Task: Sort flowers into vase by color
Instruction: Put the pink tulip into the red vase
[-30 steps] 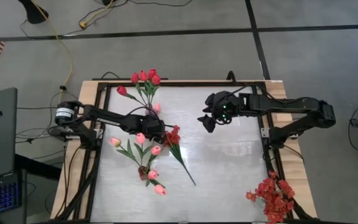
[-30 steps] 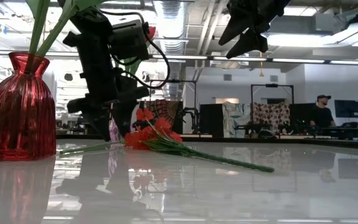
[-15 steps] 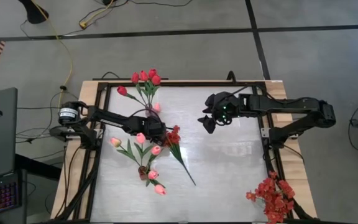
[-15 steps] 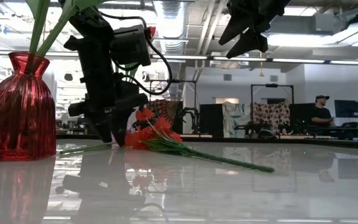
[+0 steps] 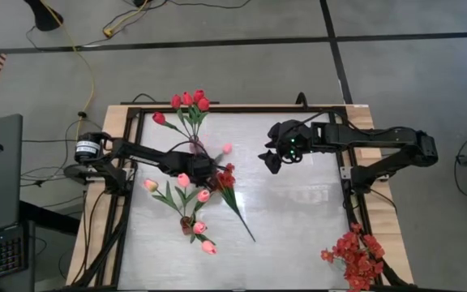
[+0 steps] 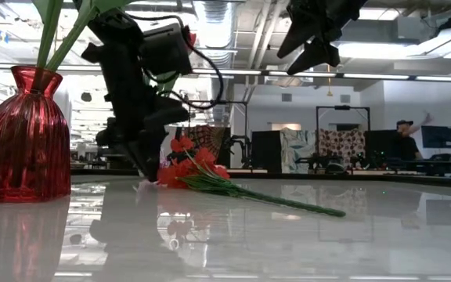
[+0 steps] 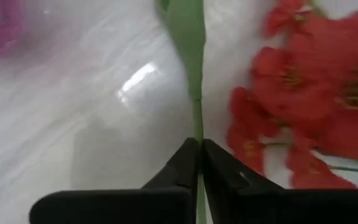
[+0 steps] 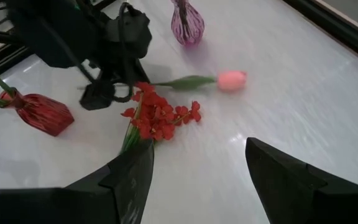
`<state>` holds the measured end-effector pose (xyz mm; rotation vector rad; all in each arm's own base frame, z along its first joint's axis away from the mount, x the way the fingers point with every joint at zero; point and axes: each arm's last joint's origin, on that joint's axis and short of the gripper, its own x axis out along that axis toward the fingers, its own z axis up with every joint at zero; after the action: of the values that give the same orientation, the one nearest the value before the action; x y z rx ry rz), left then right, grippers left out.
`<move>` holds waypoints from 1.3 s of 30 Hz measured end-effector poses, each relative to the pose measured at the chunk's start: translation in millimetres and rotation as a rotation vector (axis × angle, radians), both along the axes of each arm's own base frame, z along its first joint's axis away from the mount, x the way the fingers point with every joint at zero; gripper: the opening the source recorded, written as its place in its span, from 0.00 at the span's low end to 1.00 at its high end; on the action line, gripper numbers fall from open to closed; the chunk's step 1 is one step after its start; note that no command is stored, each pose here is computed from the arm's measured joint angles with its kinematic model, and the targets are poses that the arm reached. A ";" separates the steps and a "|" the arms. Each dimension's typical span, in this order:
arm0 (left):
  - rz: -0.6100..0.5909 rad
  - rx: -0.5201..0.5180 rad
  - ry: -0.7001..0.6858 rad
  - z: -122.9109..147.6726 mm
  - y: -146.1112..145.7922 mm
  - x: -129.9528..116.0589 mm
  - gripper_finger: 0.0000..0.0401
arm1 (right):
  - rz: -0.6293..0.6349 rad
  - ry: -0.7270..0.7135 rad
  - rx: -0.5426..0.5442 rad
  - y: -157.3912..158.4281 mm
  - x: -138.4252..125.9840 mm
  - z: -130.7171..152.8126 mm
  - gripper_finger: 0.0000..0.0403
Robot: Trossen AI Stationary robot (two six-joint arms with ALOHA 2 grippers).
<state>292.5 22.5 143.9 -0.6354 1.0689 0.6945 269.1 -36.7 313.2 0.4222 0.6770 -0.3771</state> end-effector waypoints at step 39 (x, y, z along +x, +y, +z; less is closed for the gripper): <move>-0.576 0.638 -1.512 288.9 -32.5 -214.0 0.00 | -0.094 -0.025 0.124 14.7 0.8 -0.7 0.70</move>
<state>78.5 -10.0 432.8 -0.1277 -0.4070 -0.0846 270.0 -22.0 312.5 0.5771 0.6599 -0.4200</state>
